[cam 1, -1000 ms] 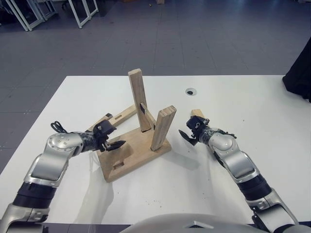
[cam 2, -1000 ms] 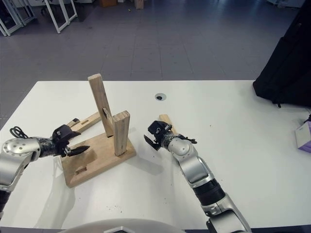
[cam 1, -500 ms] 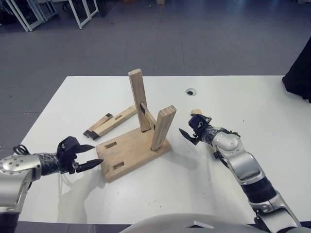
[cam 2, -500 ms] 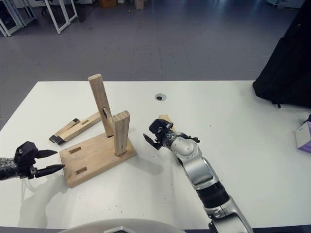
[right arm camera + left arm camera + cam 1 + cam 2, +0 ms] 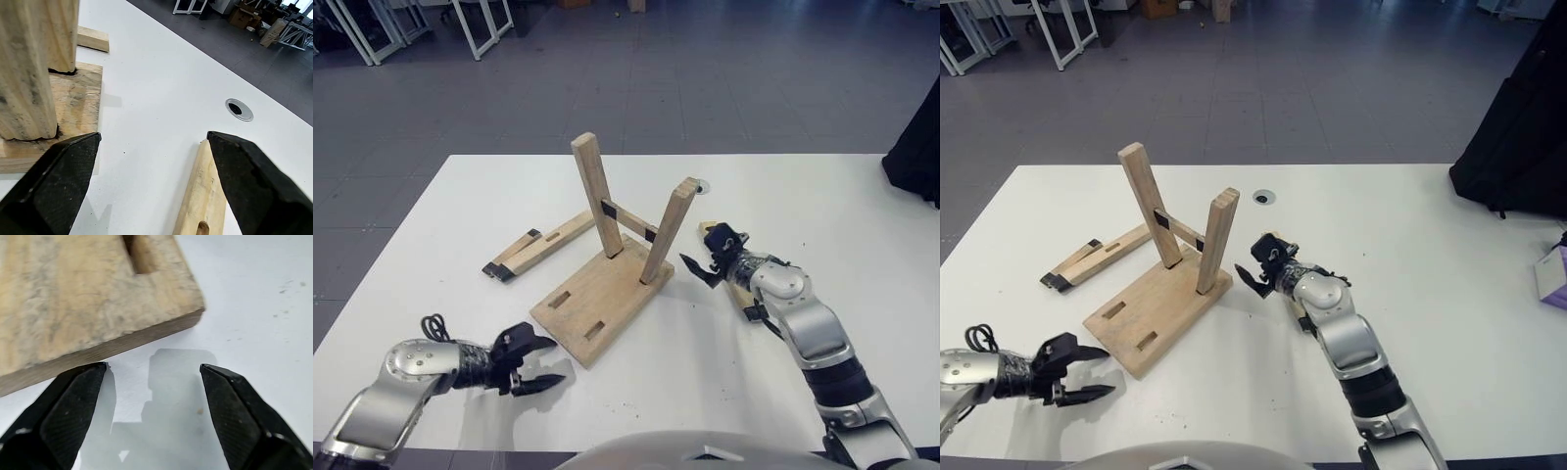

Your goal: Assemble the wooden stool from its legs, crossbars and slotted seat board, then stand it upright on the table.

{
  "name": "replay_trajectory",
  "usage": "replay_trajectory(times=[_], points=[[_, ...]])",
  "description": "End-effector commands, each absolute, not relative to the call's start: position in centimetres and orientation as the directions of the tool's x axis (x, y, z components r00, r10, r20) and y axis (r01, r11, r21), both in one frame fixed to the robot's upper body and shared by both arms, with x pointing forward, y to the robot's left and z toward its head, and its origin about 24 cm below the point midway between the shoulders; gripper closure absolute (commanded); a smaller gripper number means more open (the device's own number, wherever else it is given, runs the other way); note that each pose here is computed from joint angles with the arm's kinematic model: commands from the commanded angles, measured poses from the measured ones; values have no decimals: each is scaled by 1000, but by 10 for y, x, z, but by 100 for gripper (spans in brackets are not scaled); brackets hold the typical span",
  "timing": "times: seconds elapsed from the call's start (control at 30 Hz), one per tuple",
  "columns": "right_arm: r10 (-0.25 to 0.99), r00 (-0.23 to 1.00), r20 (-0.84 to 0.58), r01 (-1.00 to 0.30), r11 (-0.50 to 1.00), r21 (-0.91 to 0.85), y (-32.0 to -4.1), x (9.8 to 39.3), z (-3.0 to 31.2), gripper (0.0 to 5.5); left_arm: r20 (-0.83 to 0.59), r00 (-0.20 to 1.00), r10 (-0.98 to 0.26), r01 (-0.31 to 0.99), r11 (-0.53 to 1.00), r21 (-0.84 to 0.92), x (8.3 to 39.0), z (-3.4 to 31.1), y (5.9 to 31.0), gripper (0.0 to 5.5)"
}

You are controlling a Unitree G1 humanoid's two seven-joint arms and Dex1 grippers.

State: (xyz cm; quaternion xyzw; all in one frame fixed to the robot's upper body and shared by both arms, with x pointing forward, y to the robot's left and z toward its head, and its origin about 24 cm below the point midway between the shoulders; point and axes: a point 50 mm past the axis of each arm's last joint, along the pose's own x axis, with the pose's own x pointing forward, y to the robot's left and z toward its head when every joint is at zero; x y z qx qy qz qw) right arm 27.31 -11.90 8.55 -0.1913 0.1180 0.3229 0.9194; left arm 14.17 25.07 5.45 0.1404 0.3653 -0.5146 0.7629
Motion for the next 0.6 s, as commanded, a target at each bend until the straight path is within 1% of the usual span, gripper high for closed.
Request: replay_trajectory(times=[0.03, 0.2, 0.3, 0.37, 0.5, 0.57, 0.6], points=[[505, 792, -344, -604, 729, -322, -139, 277, 94, 151, -690, 212, -692, 889, 430, -159, 155, 45, 235, 196], [444, 837, -319, -543, 746, -386, -161, 291, 109, 151, -600, 205, -773, 910, 377, -175, 168, 41, 197, 196], [451, 836, -313, -547, 737, -397, -160, 294, 112, 151, -528, 200, -825, 910, 356, -212, 164, 49, 189, 196], [454, 834, -313, -550, 736, -396, -159, 294, 111, 151, -482, 239, -843, 901, 378, -214, 167, 60, 196, 196], [450, 836, -313, -545, 743, -388, -159, 294, 109, 151, -299, 440, -847, 857, 496, -143, 190, 105, 229, 196], [454, 835, -311, -548, 743, -384, -157, 294, 109, 151, -234, 569, -789, 793, 601, -100, 207, 122, 248, 196], [457, 834, -310, -549, 743, -382, -156, 294, 108, 151, -230, 628, -743, 752, 656, -67, 215, 125, 258, 196]])
